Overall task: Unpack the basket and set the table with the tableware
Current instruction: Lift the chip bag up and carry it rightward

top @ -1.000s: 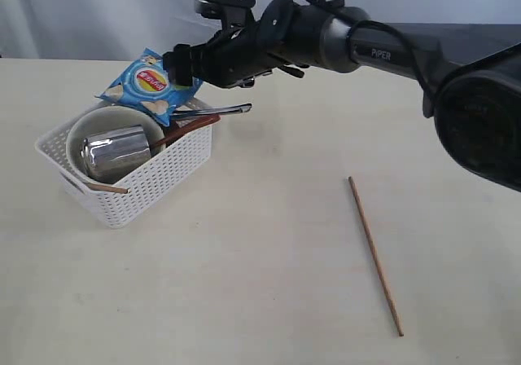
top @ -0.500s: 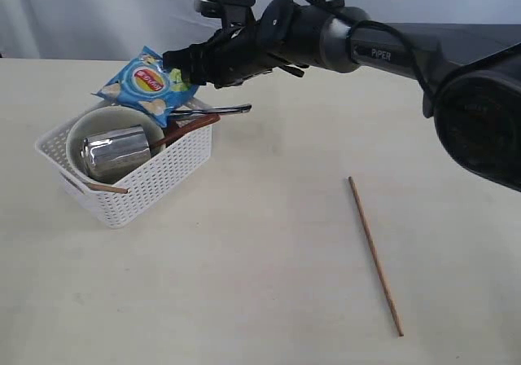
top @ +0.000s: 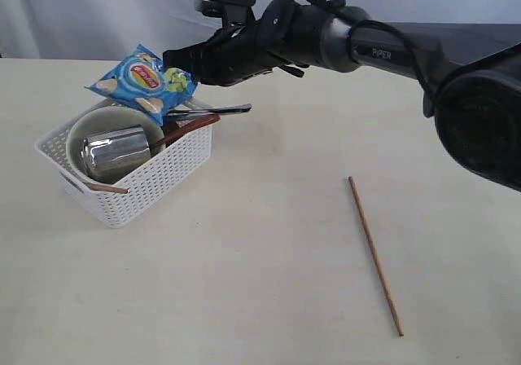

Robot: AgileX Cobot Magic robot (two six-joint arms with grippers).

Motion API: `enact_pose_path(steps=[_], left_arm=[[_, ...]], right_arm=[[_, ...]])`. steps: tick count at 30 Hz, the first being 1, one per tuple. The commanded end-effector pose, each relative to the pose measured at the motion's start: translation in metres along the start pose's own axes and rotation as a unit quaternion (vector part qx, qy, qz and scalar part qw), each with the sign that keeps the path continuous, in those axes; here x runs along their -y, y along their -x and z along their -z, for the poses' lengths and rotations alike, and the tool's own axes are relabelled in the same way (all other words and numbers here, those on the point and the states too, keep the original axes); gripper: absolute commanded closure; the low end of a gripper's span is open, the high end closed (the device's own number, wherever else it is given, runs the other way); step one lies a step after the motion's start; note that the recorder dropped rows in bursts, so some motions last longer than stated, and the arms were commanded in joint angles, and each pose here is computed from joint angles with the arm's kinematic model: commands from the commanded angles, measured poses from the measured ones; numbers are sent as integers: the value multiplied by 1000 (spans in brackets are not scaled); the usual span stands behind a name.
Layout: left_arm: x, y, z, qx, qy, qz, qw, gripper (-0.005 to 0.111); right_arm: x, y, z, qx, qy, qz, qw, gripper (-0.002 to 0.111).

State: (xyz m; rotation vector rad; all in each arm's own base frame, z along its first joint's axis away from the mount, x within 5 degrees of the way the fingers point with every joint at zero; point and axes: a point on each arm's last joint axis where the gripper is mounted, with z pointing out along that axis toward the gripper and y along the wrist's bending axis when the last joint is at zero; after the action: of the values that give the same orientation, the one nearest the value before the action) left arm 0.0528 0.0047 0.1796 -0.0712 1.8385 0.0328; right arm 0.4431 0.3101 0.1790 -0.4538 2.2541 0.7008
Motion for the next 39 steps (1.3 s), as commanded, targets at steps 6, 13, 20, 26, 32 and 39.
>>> enact_pose_path(steps=[6, 13, 20, 26, 32, 39], left_arm=[[1, 2, 0, 4, -4, 1, 1000, 107], [1, 2, 0, 4, -4, 1, 1000, 107], [1, 2, 0, 4, -4, 1, 1000, 107], [1, 2, 0, 4, -4, 1, 1000, 107], [1, 2, 0, 4, -4, 1, 1000, 107], [1, 2, 0, 4, -4, 1, 1000, 107]], right_arm=[[-4, 2, 6, -17, 11, 4, 1000, 109], [-16, 17, 27, -12, 25, 13, 1000, 109], [-28, 31, 50, -13, 41, 23, 999, 109], [-37, 41, 68, -8, 52, 28, 998, 109], [-44, 49, 84, -5, 61, 34, 998, 109], [-56, 63, 111, 14, 71, 38, 997, 109]])
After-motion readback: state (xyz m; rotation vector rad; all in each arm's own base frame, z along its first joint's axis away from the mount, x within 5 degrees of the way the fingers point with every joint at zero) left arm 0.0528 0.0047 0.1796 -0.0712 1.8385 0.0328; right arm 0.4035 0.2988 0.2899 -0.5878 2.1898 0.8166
